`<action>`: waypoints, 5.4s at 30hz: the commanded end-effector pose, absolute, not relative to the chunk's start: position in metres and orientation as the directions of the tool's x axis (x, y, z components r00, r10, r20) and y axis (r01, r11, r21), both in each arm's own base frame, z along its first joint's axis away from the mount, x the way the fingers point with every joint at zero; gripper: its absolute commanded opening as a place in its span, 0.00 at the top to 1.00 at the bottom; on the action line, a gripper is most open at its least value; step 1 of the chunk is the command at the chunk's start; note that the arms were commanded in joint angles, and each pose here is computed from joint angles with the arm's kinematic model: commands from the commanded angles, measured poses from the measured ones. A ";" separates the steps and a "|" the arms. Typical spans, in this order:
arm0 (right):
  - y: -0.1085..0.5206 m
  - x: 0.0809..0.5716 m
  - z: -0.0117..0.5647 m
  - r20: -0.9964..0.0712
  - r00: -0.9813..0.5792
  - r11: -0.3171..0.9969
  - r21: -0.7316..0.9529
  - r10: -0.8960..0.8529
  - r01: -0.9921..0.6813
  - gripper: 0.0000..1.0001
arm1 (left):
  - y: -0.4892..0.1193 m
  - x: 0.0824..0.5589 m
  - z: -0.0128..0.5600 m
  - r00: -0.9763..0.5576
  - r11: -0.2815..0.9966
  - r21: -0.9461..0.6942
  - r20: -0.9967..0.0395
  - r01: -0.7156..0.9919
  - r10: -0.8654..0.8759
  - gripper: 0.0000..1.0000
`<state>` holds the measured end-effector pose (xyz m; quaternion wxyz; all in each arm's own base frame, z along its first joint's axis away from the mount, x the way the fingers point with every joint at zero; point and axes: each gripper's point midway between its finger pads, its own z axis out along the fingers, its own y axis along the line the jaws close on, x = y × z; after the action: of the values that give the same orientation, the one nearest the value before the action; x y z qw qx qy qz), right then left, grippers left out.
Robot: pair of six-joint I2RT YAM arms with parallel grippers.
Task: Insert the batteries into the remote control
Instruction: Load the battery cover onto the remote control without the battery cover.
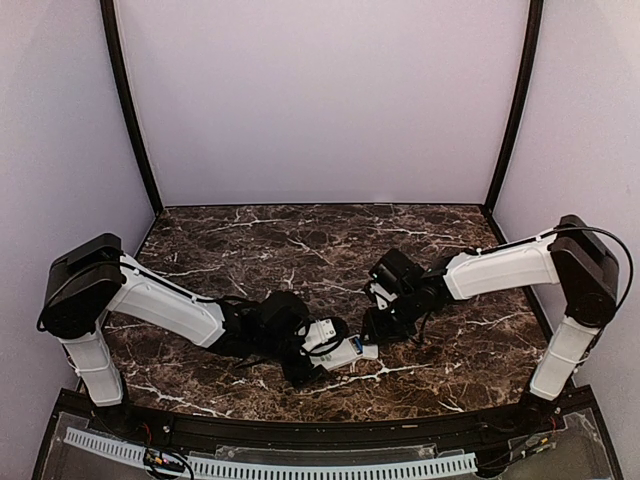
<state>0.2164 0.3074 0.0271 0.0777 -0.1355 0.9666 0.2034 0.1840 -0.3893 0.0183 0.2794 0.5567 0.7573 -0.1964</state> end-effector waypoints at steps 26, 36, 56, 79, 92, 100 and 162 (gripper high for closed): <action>0.317 0.239 0.031 -0.289 -0.907 0.878 0.283 -0.305 -0.385 0.64 | -0.361 0.171 -0.018 -0.264 0.306 0.000 -0.507 0.952 0.821 0.19; 0.307 0.235 0.055 -0.291 -0.904 0.883 0.261 -0.312 -0.389 0.49 | -0.361 0.170 -0.017 -0.256 0.296 -0.001 -0.506 0.955 0.824 0.19; 0.300 0.221 0.028 -0.187 -0.945 0.848 0.421 -0.268 -0.323 0.47 | -0.356 0.165 -0.009 -0.257 0.294 -0.009 -0.515 0.956 0.818 0.17; 0.326 0.230 0.031 -0.221 -0.939 0.814 0.471 -0.265 -0.341 0.66 | -0.357 0.166 -0.015 -0.244 0.281 -0.004 -0.506 0.960 0.827 0.18; 0.331 0.228 0.037 -0.248 -0.925 0.829 0.418 -0.288 -0.370 0.67 | -0.357 0.167 -0.016 -0.250 0.287 -0.005 -0.507 0.958 0.825 0.18; 0.333 0.228 0.038 -0.251 -0.916 0.829 0.398 -0.313 -0.392 0.67 | -0.357 0.166 -0.017 -0.252 0.289 -0.006 -0.506 0.957 0.825 0.18; 0.339 0.217 0.032 -0.227 -0.889 0.741 0.491 -0.398 -0.458 1.00 | -0.330 0.151 0.020 -0.455 0.456 -0.116 -0.456 0.882 0.765 0.64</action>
<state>0.2247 0.3359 0.0385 0.0629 -0.2297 0.9311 0.2764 0.1539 -0.3283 0.0199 0.1812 0.4911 0.8353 -0.1680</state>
